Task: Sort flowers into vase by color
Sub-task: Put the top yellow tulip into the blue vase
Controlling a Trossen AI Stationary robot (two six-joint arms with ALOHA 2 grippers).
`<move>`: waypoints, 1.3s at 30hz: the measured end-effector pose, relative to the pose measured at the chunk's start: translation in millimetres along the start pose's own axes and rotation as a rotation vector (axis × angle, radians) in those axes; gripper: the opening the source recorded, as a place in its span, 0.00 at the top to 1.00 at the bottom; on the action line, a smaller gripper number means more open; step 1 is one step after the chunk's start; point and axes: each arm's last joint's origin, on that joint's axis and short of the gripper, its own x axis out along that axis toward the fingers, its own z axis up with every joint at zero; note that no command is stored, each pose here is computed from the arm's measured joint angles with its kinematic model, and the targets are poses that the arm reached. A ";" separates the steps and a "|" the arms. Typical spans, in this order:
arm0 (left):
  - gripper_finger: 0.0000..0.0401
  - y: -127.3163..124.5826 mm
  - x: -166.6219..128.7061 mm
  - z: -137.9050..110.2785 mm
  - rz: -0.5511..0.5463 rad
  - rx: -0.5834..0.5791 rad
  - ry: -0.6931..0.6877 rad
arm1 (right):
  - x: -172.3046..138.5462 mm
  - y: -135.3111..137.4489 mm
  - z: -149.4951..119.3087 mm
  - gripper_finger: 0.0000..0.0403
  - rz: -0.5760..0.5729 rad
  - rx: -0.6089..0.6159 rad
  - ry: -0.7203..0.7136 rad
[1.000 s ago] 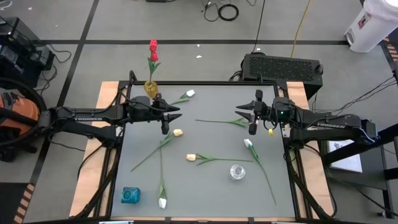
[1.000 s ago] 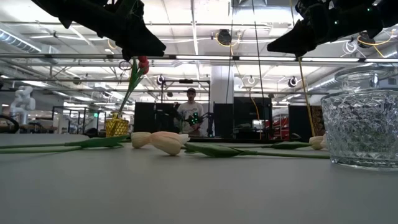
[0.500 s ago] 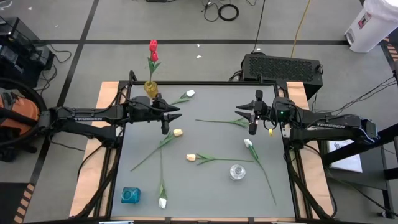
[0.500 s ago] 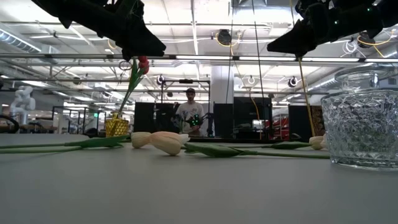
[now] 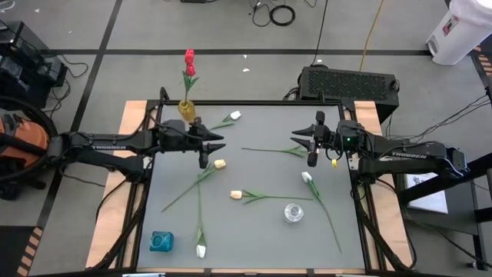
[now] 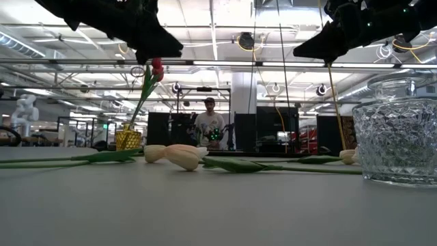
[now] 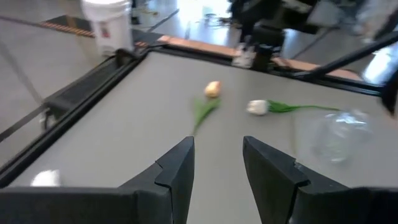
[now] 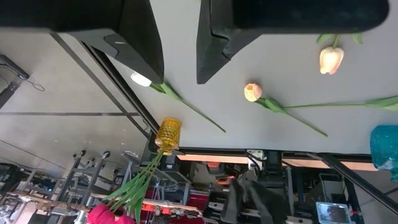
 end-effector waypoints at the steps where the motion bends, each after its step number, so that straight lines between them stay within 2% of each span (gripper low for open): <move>1: 0.64 -2.3 0.0 0.7 -0.015 0.003 -0.008 | 0.0 0.0 -0.1 0.79 0.000 0.000 0.001; 10: 0.64 -8.7 -0.5 7.8 -0.049 0.011 -0.084 | 0.0 0.1 -0.8 0.79 0.001 -0.002 0.009; 18: 0.64 -8.4 1.7 18.1 -0.003 0.008 -0.129 | -0.1 0.1 -1.5 0.79 0.002 -0.012 0.016; 28: 0.64 -10.2 36.4 40.5 0.027 0.082 0.019 | -8.0 -0.4 2.0 0.79 -0.002 -0.053 -0.010; 39: 0.64 -2.3 71.5 57.7 0.059 0.095 0.056 | -38.6 -1.4 4.5 0.79 -0.005 -0.074 -0.029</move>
